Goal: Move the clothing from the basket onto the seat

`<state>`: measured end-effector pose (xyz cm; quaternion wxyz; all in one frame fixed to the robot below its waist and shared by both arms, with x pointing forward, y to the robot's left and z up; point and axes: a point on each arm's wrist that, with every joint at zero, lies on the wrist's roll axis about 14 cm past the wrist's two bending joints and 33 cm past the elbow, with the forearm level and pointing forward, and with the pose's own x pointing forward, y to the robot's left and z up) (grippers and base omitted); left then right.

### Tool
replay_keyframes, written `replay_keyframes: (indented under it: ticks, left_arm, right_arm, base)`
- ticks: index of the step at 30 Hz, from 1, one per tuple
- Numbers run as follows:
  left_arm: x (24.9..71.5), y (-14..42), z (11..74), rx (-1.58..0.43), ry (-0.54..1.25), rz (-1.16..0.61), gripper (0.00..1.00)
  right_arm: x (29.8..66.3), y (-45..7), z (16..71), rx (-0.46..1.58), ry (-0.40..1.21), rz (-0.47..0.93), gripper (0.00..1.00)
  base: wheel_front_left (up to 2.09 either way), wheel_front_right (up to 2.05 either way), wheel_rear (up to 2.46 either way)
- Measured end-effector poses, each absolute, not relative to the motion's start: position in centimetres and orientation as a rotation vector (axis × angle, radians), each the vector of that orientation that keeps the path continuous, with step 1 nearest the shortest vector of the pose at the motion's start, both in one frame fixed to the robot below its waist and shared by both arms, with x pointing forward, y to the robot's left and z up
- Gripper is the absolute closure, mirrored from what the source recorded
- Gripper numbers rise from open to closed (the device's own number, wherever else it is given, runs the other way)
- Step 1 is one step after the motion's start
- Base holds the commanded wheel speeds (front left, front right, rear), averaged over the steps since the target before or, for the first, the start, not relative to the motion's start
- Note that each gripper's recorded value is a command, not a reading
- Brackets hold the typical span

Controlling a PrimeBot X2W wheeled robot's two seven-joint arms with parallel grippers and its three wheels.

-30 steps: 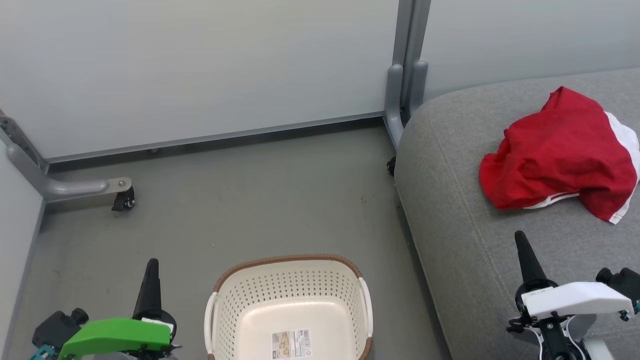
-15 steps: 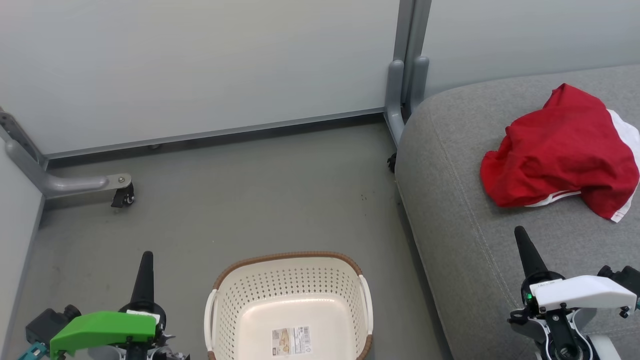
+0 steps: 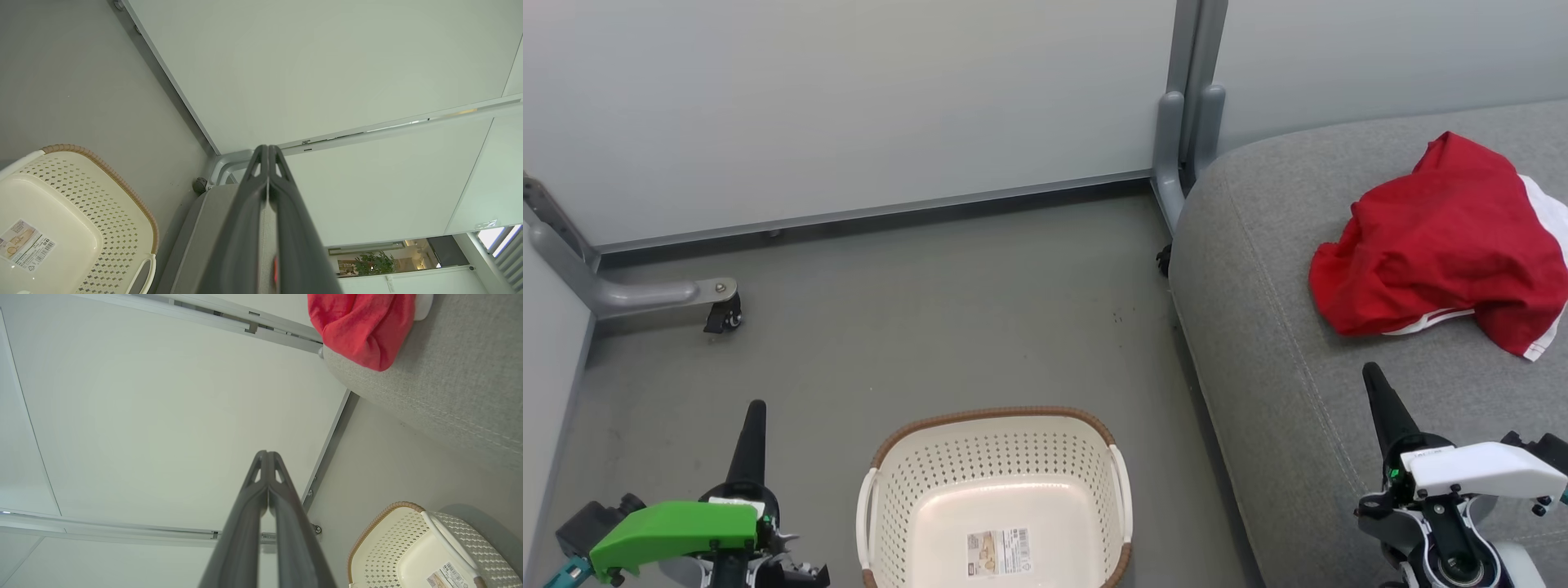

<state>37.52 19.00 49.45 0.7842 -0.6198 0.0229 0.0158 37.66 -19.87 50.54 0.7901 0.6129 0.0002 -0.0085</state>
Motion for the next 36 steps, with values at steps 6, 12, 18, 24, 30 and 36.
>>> replay_keyframes:
  ticks: [6,12,18,24,30,36]
  left_arm:
    - [37.7,19.2,49.6,-1.384,0.042,0.032,1.00]
    - [38.0,19.3,49.8,-1.430,0.035,0.025,1.00]
    - [38.1,19.5,49.9,-1.469,0.033,0.023,1.00]
    - [38.3,19.7,50.0,-1.510,0.025,0.019,1.00]
    - [38.6,19.9,50.2,-1.547,0.016,0.014,1.00]
    - [38.7,19.9,50.3,-1.575,0.012,0.010,1.00]
  right_arm:
    - [37.8,-19.9,50.5,1.369,0.003,-0.019,1.00]
    - [38.1,-20.0,50.5,1.415,0.003,-0.017,1.00]
    - [38.3,-20.0,50.6,1.461,0.002,-0.012,1.00]
    - [38.4,-20.0,50.4,1.503,0.007,-0.013,1.00]
    - [38.6,-19.9,50.4,1.544,0.009,-0.008,1.00]
    - [38.8,-20.0,50.6,1.573,0.004,-0.004,1.00]
  base:
    - [0.00,0.00,0.00]
    - [0.00,0.00,0.00]
    - [0.00,0.00,0.00]
    - [0.00,0.00,0.00]
    - [0.00,0.00,0.00]
    - [0.00,0.00,0.00]
